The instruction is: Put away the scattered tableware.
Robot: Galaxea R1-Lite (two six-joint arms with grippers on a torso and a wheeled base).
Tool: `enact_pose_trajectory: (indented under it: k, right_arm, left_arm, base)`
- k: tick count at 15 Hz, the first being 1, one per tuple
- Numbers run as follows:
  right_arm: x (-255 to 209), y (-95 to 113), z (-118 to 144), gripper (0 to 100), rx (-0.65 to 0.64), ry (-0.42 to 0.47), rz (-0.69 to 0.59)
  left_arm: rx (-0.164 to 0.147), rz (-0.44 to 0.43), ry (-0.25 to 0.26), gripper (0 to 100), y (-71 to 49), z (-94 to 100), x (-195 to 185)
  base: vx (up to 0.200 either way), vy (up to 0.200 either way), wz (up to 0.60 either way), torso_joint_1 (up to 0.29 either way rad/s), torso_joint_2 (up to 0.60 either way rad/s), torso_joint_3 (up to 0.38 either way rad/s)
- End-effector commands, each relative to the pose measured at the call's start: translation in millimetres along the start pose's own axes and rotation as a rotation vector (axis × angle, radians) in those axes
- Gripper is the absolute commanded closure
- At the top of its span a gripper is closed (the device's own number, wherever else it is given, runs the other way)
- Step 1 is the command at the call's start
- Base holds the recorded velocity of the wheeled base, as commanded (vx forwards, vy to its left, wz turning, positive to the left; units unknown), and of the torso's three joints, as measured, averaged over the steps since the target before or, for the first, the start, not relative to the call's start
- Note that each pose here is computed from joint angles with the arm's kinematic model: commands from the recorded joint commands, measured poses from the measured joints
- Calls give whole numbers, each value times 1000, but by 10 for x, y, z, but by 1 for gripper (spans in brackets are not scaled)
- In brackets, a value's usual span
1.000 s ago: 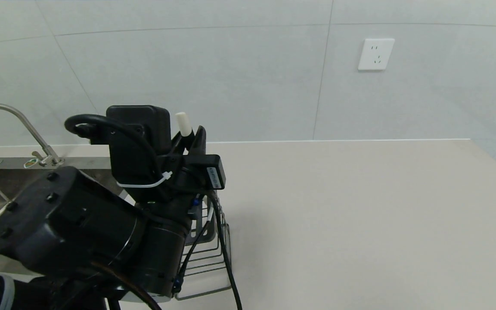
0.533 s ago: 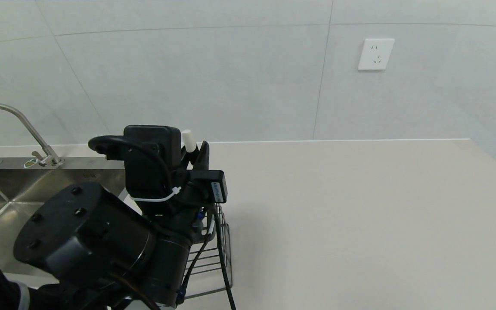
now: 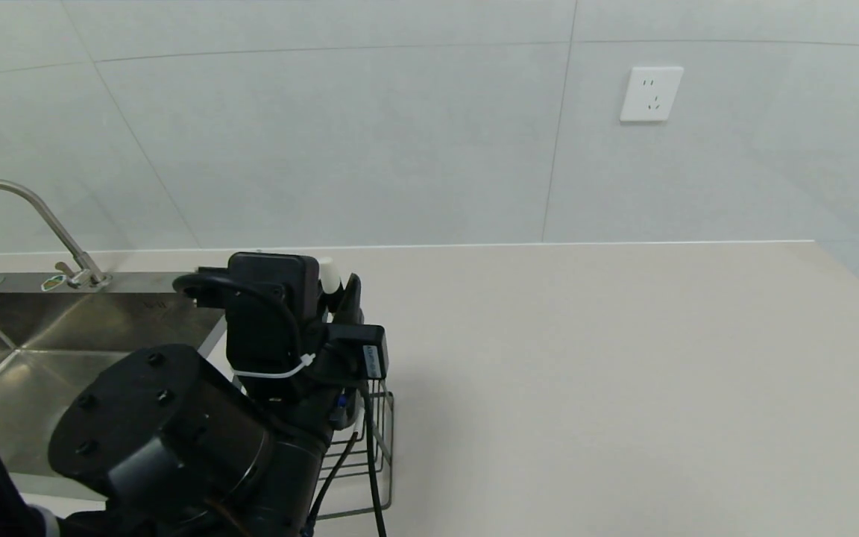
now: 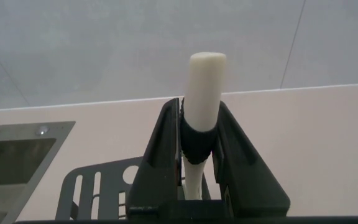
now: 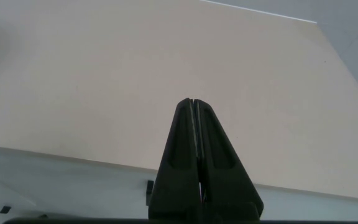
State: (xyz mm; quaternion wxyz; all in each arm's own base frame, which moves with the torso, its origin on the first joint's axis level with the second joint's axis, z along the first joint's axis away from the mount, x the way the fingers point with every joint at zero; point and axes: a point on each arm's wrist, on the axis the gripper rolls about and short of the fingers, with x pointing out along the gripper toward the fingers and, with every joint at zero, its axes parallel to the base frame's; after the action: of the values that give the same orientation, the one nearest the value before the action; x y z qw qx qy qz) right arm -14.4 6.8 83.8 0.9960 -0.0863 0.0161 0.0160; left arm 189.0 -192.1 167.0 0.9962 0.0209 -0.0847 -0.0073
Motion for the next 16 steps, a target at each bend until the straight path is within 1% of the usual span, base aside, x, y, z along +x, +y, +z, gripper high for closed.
enact_pose_trajectory:
  k: [1,3,5,10,11,15,16]
  right_arm:
    - [1,0,1,100,0,1,0]
    - [1,0,1,100,0,1,0]
    - [1,0,1,100,0,1,0]
    - [1,0,1,100,0,1,0]
    - [1,0,1,100,0,1,0]
    - [1,0,1,100,0,1,0]
    - [1,0,1,100,0,1,0]
  left_arm:
    - [19,-2,18,100,3,-65,-10]
    - [25,-7,26,100,-13,-97,-8]
    - [18,-8,29,100,-13,-109,-5]
    - [33,-15,46,100,-1,-161,-33]
    - [31,-14,45,0,4,-155,-36]
    - [30,-18,47,0,14,-163,-42]
    - [29,-33,44,0,10,-162,-42]
  base:
    - [0,0,0,0,0,0]
    - [0,0,0,0,0,0]
    - [0,0,0,0,0,0]
    - [0,0,0,0,0,0]
    - [0,0,0,0,0,0]
    - [0,0,0,0,0,0]
    - [0,0,0,0,0,0]
